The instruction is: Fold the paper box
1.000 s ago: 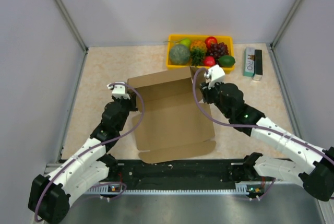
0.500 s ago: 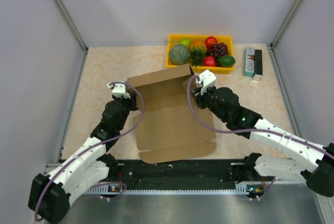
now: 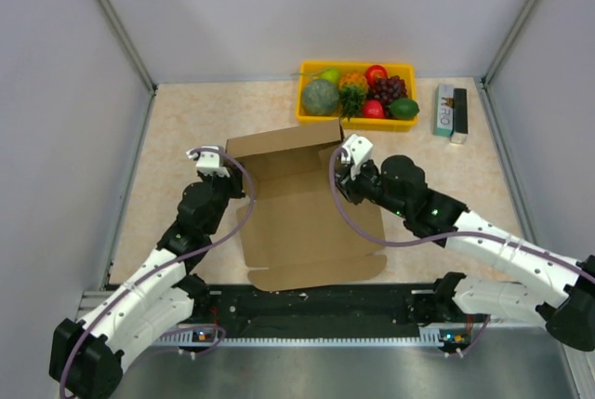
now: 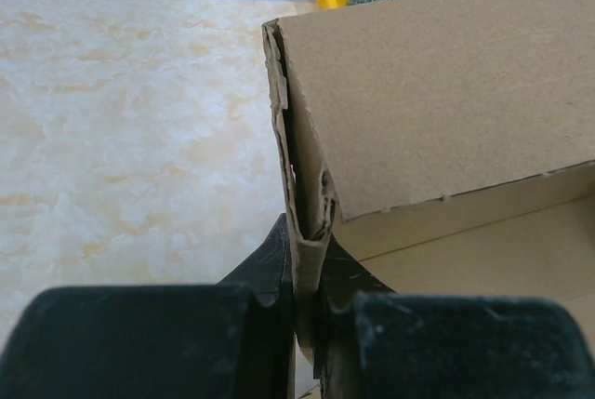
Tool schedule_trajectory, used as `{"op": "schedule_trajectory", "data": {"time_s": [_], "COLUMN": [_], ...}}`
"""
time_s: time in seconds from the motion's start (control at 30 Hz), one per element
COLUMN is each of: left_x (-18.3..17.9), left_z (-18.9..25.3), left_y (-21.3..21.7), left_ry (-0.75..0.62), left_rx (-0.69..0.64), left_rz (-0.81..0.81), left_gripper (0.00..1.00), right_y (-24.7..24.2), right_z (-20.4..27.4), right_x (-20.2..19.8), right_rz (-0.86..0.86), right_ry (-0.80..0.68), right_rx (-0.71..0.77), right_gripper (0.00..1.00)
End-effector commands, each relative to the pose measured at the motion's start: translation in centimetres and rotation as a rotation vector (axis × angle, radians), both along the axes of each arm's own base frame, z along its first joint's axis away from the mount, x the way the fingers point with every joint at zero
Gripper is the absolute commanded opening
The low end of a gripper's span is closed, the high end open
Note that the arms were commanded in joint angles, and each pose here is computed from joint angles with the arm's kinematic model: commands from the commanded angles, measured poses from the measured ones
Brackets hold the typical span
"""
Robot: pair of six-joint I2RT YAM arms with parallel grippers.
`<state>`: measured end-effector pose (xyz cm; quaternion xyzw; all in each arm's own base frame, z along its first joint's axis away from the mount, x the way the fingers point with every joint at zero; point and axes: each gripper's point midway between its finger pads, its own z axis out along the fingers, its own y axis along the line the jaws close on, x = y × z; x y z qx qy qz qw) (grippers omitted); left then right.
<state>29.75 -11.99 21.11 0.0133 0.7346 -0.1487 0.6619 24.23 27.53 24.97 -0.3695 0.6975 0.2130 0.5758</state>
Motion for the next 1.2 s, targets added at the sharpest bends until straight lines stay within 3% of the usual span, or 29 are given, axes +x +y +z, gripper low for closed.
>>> {"op": "schedule_trajectory", "data": {"time_s": [0.0, 0.27, 0.47, 0.63, 0.77, 0.9, 1.0, 1.1, 1.13, 1.17], "left_x": [-0.5, -0.4, -0.5, -0.5, -0.3, -0.3, -0.3, -0.4, -0.4, -0.4], "left_z": [-0.6, -0.7, -0.6, -0.5, -0.6, -0.8, -0.7, -0.7, -0.6, -0.6], "left_y": [-0.6, -0.6, -0.5, -0.6, -0.8, -1.0, -0.9, -0.9, -0.9, -1.0], "left_ry": [0.032, 0.036, 0.033, 0.030, 0.034, 0.041, 0.037, 0.034, 0.033, 0.033], "left_rx": [-0.025, -0.023, -0.011, -0.003, -0.001, -0.004, -0.004, -0.002, -0.003, -0.003], "left_rz": [-0.024, -0.017, -0.021, -0.028, -0.031, -0.042, -0.040, -0.041, -0.041, -0.044], "left_gripper": [0.00, 0.00, 0.00, 0.00, 0.00, 0.00, 0.00, 0.00, 0.00, 0.00], "right_y": [-0.9, -5.6, -11.1, -11.3, -12.9, -17.8, -18.3, -17.1, -19.8, -18.2], "right_z": [3.3, 4.0, 3.9, 9.2, 11.5, 11.3, 11.0, 9.8, 9.2, 9.0], "right_x": [-1.3, -4.0, -1.8, -4.0, -5.1, -2.0, 1.2, 4.8, 6.3, 6.7], "right_rz": [-0.005, -0.121, -0.404, -0.279, -0.290, -0.621, -0.707, -0.645, -0.719, -0.595], "right_ry": [0.006, 0.107, 0.073, -0.009, -0.072, -0.118, -0.105, 0.005, 0.026, 0.061], "right_rx": [0.081, 0.145, 0.110, 0.350, 0.426, 0.349, 0.255, 0.256, 0.265, 0.286], "right_gripper": [0.30, 0.33, 0.38, 0.46, 0.52, 0.69, 0.69, 0.68, 0.68, 0.67]}}
